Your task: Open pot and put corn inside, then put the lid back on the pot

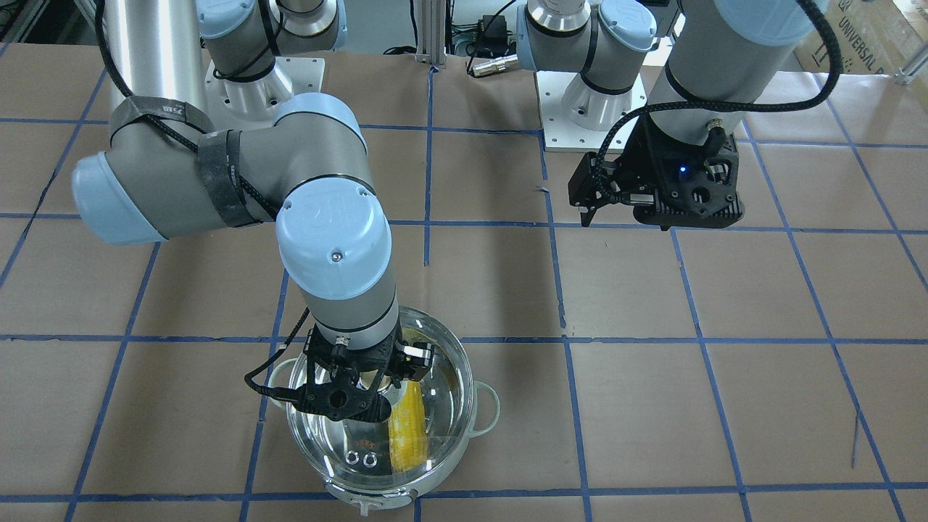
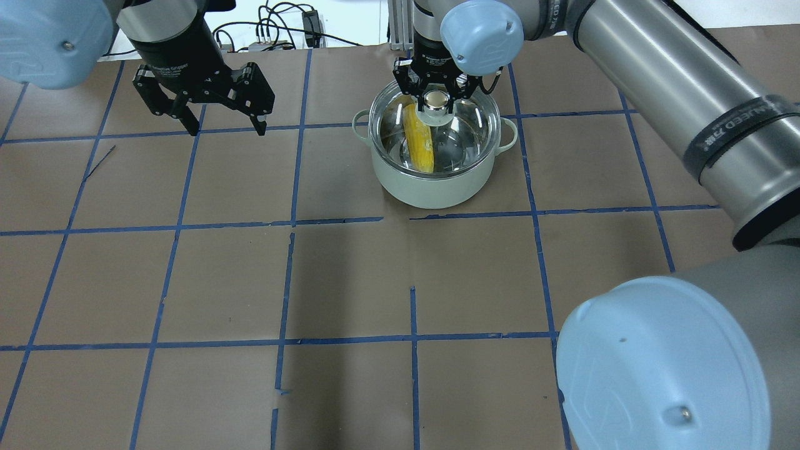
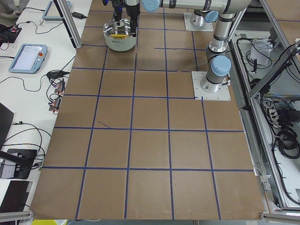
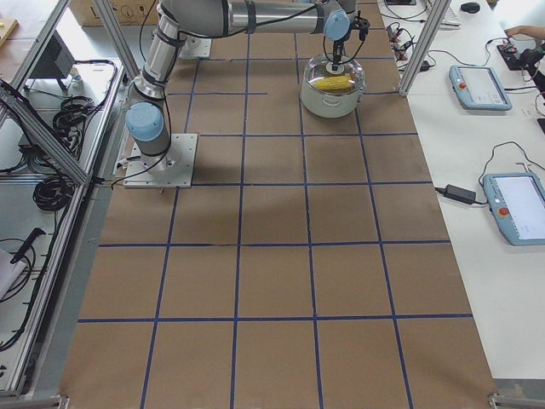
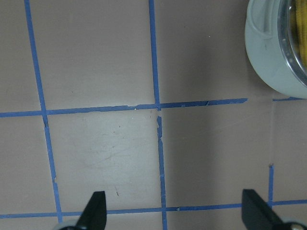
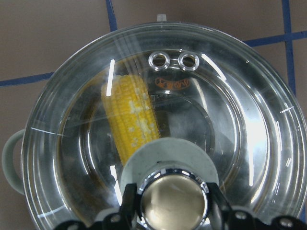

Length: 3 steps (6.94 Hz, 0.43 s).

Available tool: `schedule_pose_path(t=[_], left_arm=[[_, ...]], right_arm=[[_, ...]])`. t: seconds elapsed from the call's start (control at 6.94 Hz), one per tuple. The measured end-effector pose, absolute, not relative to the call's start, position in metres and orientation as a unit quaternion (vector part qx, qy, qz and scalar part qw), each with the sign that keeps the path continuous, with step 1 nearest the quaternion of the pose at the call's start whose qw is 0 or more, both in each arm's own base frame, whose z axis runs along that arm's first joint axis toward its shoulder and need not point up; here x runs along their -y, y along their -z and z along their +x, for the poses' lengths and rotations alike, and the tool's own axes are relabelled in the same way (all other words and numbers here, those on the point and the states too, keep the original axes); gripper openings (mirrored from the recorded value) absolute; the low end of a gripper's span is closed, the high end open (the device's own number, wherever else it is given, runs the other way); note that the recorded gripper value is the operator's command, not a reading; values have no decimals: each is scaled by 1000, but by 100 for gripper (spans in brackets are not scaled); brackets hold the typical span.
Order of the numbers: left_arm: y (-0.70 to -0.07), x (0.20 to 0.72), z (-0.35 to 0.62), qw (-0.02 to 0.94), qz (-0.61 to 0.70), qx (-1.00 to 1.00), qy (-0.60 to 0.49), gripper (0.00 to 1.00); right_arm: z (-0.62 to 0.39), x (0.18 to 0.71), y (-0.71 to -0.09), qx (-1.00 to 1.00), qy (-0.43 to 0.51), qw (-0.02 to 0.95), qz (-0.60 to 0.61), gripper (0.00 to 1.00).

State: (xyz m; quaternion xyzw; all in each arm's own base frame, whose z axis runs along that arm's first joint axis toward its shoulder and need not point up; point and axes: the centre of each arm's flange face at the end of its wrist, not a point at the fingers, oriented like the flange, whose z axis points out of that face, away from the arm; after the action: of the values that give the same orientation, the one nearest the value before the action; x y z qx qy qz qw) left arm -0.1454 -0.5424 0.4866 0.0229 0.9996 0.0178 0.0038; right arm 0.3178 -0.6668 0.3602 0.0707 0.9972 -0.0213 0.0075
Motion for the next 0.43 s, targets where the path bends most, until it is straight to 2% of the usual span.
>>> schedule_pose_path(t=[0.29, 0.43], left_arm=[[-486, 542, -145, 3, 23, -1000, -18, 100], [-486, 542, -145, 3, 23, -1000, -18, 100]], right_arm=[[318, 667, -360, -997, 21, 6, 70, 43], [318, 667, -359, -997, 20, 6, 70, 60]])
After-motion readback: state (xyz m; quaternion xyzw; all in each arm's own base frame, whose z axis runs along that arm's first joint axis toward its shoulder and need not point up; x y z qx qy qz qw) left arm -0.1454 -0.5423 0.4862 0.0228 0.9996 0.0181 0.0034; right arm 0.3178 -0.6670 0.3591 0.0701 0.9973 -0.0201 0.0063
